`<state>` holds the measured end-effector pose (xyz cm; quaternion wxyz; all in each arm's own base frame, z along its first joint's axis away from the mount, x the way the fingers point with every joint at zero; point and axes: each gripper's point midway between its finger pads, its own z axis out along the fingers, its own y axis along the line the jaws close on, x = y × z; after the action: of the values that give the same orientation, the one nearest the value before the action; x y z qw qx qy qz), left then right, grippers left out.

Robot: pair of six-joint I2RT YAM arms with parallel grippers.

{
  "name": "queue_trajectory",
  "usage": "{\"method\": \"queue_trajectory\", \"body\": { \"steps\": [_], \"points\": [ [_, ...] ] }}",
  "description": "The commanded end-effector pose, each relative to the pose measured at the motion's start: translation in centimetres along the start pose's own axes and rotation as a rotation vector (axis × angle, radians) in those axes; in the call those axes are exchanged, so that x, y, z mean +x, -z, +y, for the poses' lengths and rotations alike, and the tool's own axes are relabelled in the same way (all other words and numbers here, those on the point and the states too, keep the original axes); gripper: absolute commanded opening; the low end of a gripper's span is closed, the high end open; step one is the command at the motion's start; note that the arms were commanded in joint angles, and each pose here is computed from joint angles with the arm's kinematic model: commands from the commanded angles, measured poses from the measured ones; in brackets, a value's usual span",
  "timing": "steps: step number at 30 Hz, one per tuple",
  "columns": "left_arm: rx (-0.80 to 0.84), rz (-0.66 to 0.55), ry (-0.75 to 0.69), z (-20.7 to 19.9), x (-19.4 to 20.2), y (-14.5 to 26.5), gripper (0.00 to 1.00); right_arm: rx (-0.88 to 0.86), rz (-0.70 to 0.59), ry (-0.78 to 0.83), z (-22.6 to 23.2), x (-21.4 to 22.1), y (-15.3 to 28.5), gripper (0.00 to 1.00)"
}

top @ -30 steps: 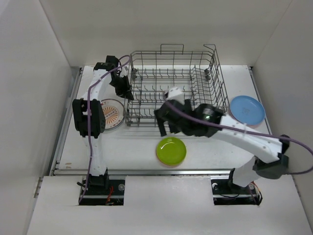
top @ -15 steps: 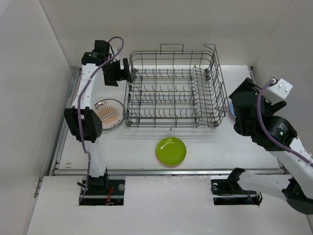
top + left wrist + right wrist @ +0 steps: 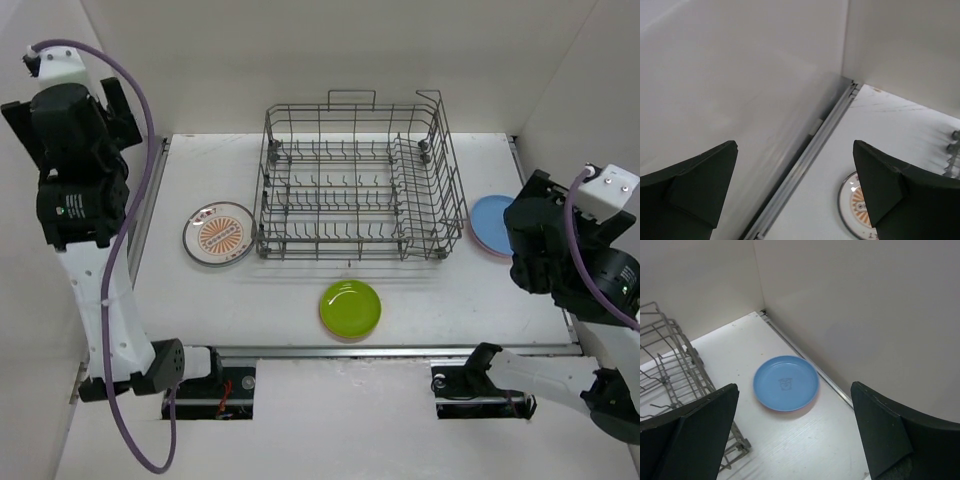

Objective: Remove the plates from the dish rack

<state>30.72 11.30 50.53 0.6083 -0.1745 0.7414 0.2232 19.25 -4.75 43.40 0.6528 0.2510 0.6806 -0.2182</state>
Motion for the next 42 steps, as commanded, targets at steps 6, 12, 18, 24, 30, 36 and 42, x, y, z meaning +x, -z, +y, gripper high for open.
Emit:
{"method": "queue_trajectory", "body": {
  "steps": [6, 12, 18, 24, 30, 36, 42],
  "points": [
    [-0.042, 0.216, -0.167, 0.6, 6.7, -0.3, 1.00, 0.246, -0.145, 0.222, -1.8, -0.9, -0.2, 1.00],
    [-0.002, 0.240, -0.155, 0.0, 7.4, 0.1, 1.00, 0.250, -0.138, 0.234, -1.9, -0.9, -0.1, 1.00],
    [-0.003, 0.240, -0.146, 0.1, 7.4, 0.4, 1.00, 0.256, -0.127, 0.137, -5.8, -2.3, 0.3, 1.00],
    [0.016, 0.257, -0.152, -0.2, 8.0, 0.4, 1.00, 0.259, -0.119, 0.102, -8.4, -2.5, 0.6, 1.00],
    [0.046, 0.266, -0.153, -0.7, 8.2, 0.5, 1.00, 0.260, -0.116, 0.072, -9.3, -1.8, 0.6, 1.00],
    [0.057, 0.276, -0.156, -0.7, 8.6, 0.8, 1.00, 0.259, -0.118, 0.112, -8.8, -1.1, 0.5, 1.00],
    [0.058, 0.276, -0.165, -0.6, 8.7, 1.0, 1.00, 0.260, -0.116, 0.083, -9.2, -1.6, 0.6, 1.00]
  ]
}}
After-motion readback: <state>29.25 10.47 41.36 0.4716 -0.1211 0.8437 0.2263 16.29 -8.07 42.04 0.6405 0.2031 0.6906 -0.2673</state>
